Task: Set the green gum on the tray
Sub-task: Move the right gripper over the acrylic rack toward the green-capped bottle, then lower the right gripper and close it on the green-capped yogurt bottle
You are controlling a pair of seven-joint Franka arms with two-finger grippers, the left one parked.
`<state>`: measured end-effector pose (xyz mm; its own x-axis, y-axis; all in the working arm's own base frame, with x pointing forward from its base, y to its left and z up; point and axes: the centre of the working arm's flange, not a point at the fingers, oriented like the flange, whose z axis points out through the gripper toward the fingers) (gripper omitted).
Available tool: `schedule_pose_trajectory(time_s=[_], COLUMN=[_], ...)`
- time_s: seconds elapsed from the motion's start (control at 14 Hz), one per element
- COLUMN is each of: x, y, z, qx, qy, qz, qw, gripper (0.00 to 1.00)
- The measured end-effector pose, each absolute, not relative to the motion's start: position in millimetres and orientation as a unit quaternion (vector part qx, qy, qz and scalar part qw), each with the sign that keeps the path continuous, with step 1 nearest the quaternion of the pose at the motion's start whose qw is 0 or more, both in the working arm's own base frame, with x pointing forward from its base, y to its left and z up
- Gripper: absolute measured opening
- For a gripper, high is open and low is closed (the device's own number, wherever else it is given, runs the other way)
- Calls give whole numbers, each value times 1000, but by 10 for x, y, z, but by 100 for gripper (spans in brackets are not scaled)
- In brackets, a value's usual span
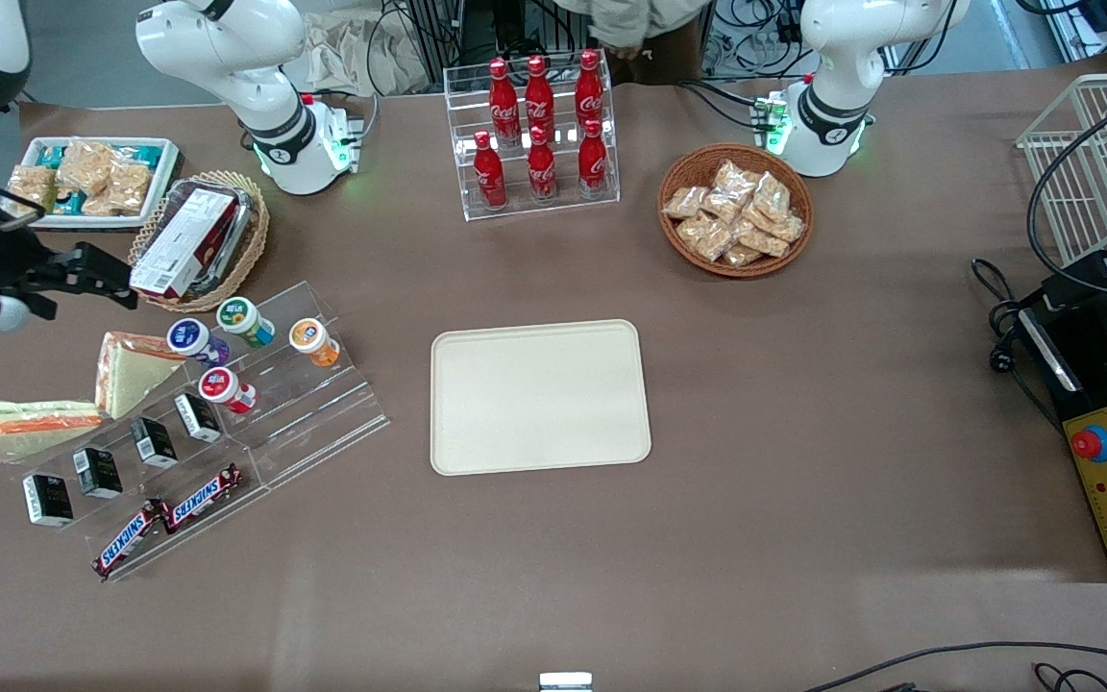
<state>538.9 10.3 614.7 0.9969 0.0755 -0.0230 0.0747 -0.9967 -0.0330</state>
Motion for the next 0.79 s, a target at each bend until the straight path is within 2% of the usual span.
schedule_pose_trajectory(time_s=[0.43, 0.79], x=[4796, 4642], y=[254, 259], z=[5287, 4682], qx=[-998, -998], qy=[-54, -53], qz=[1, 5], qw=[19, 19], gripper=[100, 100])
